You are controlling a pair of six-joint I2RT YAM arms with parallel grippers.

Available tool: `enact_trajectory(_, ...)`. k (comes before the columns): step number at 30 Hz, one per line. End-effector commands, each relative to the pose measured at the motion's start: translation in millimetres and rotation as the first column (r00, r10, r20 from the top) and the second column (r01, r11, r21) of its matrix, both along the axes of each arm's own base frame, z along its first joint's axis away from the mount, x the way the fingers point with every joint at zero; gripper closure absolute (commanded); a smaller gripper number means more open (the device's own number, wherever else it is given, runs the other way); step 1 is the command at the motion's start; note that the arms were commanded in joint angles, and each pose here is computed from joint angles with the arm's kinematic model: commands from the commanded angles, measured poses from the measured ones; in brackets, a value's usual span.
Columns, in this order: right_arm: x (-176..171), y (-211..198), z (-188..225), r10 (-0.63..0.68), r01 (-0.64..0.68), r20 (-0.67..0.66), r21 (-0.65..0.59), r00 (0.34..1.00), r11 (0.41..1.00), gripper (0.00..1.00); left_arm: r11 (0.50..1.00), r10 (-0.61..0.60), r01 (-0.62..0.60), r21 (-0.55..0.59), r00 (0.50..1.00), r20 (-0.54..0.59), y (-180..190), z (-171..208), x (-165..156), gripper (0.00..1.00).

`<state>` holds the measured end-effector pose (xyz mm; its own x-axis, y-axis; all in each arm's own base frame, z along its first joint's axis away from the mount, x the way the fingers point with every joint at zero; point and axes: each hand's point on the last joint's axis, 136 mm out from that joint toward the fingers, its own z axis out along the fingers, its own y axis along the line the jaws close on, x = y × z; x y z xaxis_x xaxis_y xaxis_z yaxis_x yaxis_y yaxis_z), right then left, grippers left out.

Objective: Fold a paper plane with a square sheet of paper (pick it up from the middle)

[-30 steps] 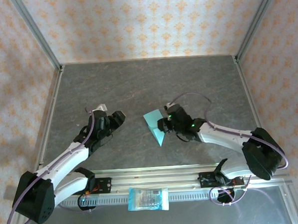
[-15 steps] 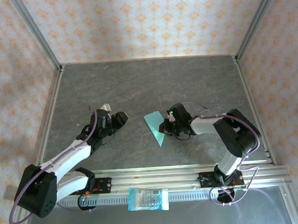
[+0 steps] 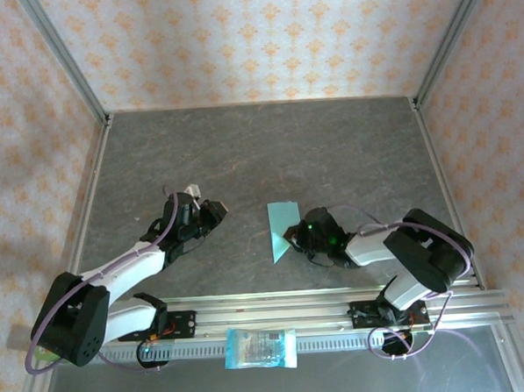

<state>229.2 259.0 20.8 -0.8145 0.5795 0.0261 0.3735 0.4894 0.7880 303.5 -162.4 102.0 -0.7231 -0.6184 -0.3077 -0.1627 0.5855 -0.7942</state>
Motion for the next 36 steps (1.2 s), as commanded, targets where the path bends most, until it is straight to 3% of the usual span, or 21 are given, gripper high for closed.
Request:
enact_trajectory(1, 9, 7, 25, -0.168, 0.169, -0.019, 0.124, 0.986, 0.978, 0.93, 0.996, -0.085, 0.086, -0.037, 0.995, 0.044, -20, 12, 1, 0.92)
enact_trajectory(4, 16, 13, 56, -0.145, 0.137, 0.087, 0.091, 0.986, 0.986, 0.90, 0.990, -0.142, 0.142, -0.014, 0.989, 0.042, -31, 12, -1, 0.92)
enact_trajectory(7, 27, -13, 66, -0.162, 0.176, 0.202, -0.054, 0.966, 0.983, 0.84, 0.980, -0.197, 0.198, -0.021, 0.979, 0.045, -47, 13, -2, 0.92)
enact_trajectory(12, 38, -54, 64, -0.157, 0.190, 0.247, -0.114, 0.956, 0.975, 0.74, 0.955, -0.294, 0.295, -0.013, 0.955, 0.049, -86, 15, -1, 0.92)
enact_trajectory(15, 41, -57, 71, -0.080, 0.124, 0.293, -0.132, 0.953, 0.984, 0.66, 0.938, -0.347, 0.348, -0.002, 0.937, 0.033, -110, 8, 2, 0.92)
enact_trajectory(23, 45, -59, 57, 0.045, 0.006, 0.248, -0.201, 0.968, 0.979, 0.56, 0.913, -0.406, 0.407, 0.010, 0.913, -0.041, -150, -25, 23, 0.96)
enact_trajectory(36, 36, -46, 31, 0.198, -0.179, 0.134, -0.145, 0.971, 0.973, 0.52, 0.928, -0.355, 0.369, 0.056, 0.918, -0.176, -133, -87, 12, 0.98)
